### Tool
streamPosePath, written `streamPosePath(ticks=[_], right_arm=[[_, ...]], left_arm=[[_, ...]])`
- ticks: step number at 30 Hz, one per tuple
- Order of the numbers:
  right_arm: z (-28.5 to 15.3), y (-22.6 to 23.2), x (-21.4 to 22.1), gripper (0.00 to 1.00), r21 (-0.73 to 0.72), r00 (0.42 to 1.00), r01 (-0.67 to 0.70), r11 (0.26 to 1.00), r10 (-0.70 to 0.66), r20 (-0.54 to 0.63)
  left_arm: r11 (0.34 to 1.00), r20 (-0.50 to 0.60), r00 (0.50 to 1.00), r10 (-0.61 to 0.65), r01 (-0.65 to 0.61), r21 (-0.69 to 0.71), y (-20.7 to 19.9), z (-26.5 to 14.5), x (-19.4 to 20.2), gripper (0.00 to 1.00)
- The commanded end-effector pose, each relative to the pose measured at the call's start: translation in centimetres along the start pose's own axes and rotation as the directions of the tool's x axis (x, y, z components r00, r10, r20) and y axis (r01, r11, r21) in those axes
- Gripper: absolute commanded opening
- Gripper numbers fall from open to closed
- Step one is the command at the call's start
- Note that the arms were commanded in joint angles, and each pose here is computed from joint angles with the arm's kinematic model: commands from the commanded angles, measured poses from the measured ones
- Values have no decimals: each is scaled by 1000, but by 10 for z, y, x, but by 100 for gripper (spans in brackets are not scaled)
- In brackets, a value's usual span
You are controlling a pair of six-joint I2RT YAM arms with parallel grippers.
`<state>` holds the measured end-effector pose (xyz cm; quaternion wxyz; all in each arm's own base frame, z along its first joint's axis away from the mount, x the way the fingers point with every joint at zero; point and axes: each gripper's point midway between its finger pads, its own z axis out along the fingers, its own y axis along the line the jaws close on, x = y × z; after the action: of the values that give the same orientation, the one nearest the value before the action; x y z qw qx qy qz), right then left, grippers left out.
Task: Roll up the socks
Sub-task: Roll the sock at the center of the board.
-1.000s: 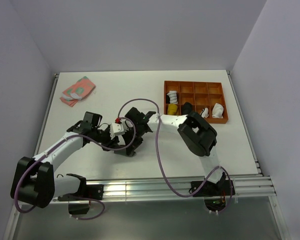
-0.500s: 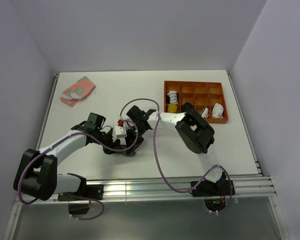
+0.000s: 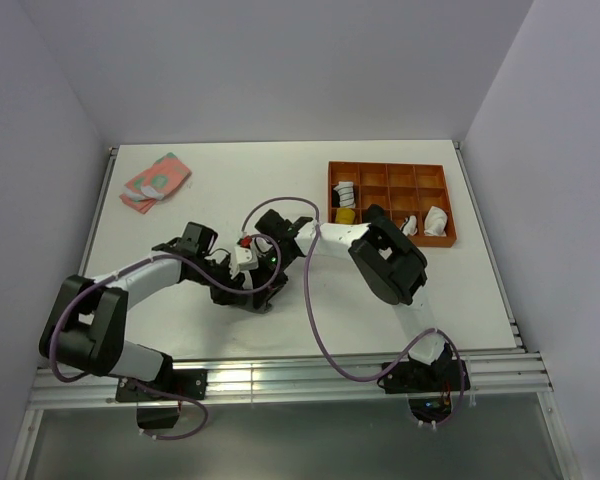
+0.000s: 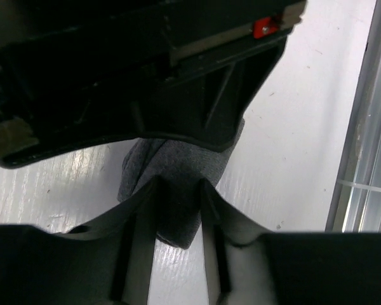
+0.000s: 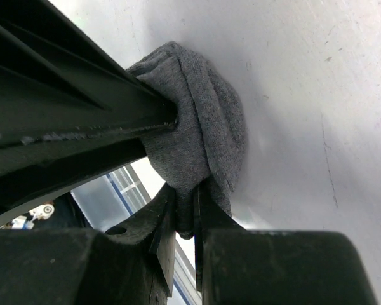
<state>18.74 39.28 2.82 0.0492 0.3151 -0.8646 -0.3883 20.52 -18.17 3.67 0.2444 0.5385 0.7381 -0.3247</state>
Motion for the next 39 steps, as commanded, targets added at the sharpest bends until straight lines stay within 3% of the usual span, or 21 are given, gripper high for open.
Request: streamPosePath(ticks=[1, 6, 10, 18, 24, 28, 29, 31, 33, 34, 35, 36, 39], right_arm=[[8, -23, 8, 11, 65, 999, -39, 997, 41, -19], [8, -26, 7, 23, 94, 997, -71, 993, 69, 21], [0, -27, -7, 36, 133, 989, -72, 988, 54, 136], [-22, -28, -9, 46, 186, 944, -114, 976, 48, 326], [-47, -24, -6, 49, 184, 856, -151, 971, 35, 515], [-77, -11, -7, 49, 171, 746, -148, 974, -4, 666], [-75, -17, 5, 49, 177, 743, -162, 971, 2, 669], [-93, -6, 3, 49, 202, 680, -137, 970, -56, 731], [-90, -4, 17, 50, 271, 683, -117, 955, -121, 721], [-98, -10, 15, 50, 344, 651, -149, 927, -170, 740], [-101, 0, 14, 51, 389, 643, -107, 915, -234, 729], [-90, 9, 25, 51, 431, 674, -68, 900, -277, 685], [-92, 25, 18, 52, 534, 660, -12, 845, -394, 639]], left_arm=[[1000, 15, 1000, -14, 14, 22, 3, 5, -7, 33], [999, -17, 999, -47, 47, 25, 3, 8, 2, 21], [997, -47, 996, -72, 74, 22, 3, 10, 11, 10], [993, -112, 987, -115, 119, 29, 10, 15, 22, 2], [987, -151, 980, -133, 145, 72, 7, 16, 25, 1], [986, -165, 977, -134, 148, 79, 7, 15, 27, 0], [985, -170, 976, -137, 152, 81, 7, 15, 26, 0], [982, -179, 974, -142, 161, 95, 7, 16, 27, 0], [977, -195, 969, -154, 178, 113, 4, 15, 28, 0], [976, -196, 968, -158, 183, 117, 4, 16, 28, 1], [976, -196, 968, -158, 183, 119, 6, 16, 27, 0], [973, -201, 966, -162, 191, 129, 4, 16, 27, 0], [968, -207, 963, -172, 204, 147, 5, 16, 23, 0]])
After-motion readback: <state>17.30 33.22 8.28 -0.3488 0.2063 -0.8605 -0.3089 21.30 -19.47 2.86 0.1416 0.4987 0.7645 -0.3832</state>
